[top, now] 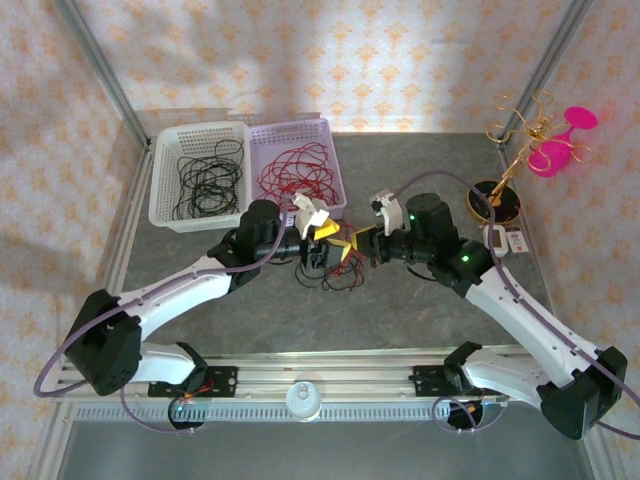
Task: Untangle the cables
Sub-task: Untie the cable.
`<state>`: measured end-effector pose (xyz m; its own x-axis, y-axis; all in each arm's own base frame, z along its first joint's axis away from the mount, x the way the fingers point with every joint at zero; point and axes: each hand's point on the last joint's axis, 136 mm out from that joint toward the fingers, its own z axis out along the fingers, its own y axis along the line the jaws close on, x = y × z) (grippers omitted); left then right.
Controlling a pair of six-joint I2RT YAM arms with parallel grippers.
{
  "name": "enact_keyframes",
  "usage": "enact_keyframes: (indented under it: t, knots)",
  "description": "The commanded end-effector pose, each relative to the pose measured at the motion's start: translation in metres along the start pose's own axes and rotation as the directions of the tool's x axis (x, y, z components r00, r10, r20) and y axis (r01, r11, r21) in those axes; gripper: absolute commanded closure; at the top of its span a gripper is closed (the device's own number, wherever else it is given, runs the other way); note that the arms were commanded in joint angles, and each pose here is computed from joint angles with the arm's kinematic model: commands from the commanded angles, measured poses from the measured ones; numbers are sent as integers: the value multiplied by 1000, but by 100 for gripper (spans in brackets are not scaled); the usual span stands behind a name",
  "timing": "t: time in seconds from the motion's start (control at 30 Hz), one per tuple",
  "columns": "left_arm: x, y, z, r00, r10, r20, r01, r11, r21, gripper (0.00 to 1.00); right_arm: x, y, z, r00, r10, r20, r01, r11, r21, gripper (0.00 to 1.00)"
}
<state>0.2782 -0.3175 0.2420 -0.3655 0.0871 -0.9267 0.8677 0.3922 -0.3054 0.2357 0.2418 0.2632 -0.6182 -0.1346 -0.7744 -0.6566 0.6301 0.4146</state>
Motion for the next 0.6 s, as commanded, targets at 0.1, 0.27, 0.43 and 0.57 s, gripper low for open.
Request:
enact_keyframes:
  t: [0.1,0.27,0.43,0.57]
  knots:
    - [-12,-4,11,991,63,122,-69,997,47,42,-17,26,-18,992,-116,55,120,990,-78,100]
    - [-17,8,14,982,50,182,-49,999,-11,72,-33,21,-30,966,-239,94,239,971,10,100]
    - [-27,17,7,955,8,297,9,998,-57,100,-44,20,-36,925,-365,110,360,931,61,100]
    - [-27,23,-5,942,7,336,35,992,-117,100,-59,2,-47,870,-481,108,448,863,233,100]
